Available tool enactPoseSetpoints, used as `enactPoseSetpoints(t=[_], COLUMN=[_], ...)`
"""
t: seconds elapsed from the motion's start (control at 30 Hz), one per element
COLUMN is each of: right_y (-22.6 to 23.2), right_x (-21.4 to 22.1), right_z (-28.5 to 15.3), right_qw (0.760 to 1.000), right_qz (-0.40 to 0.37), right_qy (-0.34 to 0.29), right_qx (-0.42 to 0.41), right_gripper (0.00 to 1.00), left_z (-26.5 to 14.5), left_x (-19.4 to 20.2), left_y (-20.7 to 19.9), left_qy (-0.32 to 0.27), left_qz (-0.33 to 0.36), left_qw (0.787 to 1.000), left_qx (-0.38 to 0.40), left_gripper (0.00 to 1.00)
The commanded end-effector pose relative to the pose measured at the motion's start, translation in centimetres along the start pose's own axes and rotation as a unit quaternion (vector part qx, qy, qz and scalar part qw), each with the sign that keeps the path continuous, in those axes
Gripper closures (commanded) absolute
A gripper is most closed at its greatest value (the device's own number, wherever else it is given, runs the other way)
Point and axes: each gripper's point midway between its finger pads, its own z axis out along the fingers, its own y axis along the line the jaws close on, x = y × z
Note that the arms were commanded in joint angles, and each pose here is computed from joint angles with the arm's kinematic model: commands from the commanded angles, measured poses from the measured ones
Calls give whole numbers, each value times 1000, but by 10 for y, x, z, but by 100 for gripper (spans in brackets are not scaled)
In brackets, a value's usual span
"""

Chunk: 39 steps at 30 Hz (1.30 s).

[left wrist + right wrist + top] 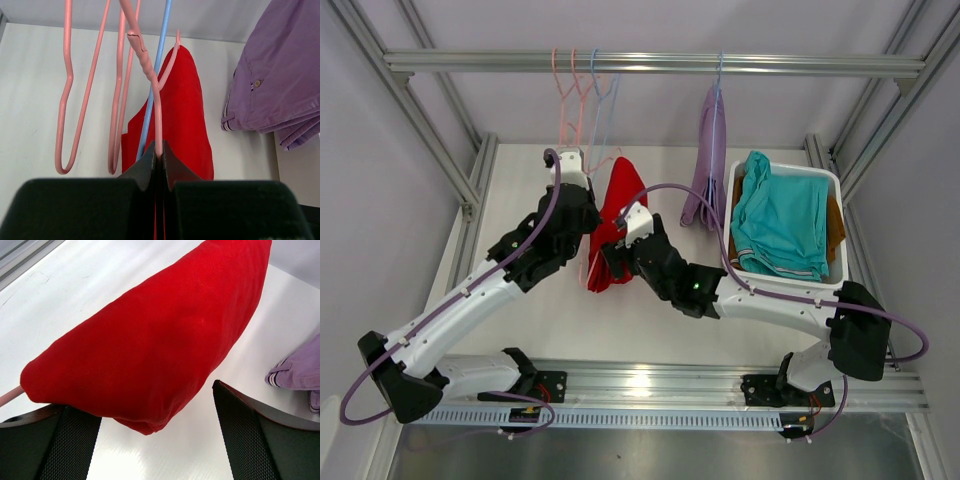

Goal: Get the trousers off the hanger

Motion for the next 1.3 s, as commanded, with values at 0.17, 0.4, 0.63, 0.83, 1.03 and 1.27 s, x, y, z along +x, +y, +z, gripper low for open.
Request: enactPoseSetpoints(t=[0.17, 0.4, 0.63, 0.83, 1.03, 1.27], right_y=[-6, -13, -23, -22, -25, -26], right_x=[-4, 10, 8, -11, -18, -8], right_z=[22, 43, 49, 46, 38, 28], right_qw=[996, 979, 977, 976, 975, 977], right_qz=[4, -50, -33, -36, -33, -34], right_qy=[-53, -88, -99, -119, -135, -134], right_qx=[73, 178, 186, 178, 172, 164], right_gripper=[10, 9, 10, 11, 12, 12], left_z=[-6, -9, -10, -8, -8, -7], left_x=[-35, -38, -39, -38, -38, -38], left_y=[-3, -3, -4, -5, -4, -4], left_qy=[-42, -46, -47, -43, -42, -38], left_qz=[-39, -41, -41, -40, -43, -45], left_qw=[998, 998, 998, 998, 998, 998], left_qx=[9, 13, 18, 20, 21, 26], left_gripper=[100, 100, 100, 100, 100, 100])
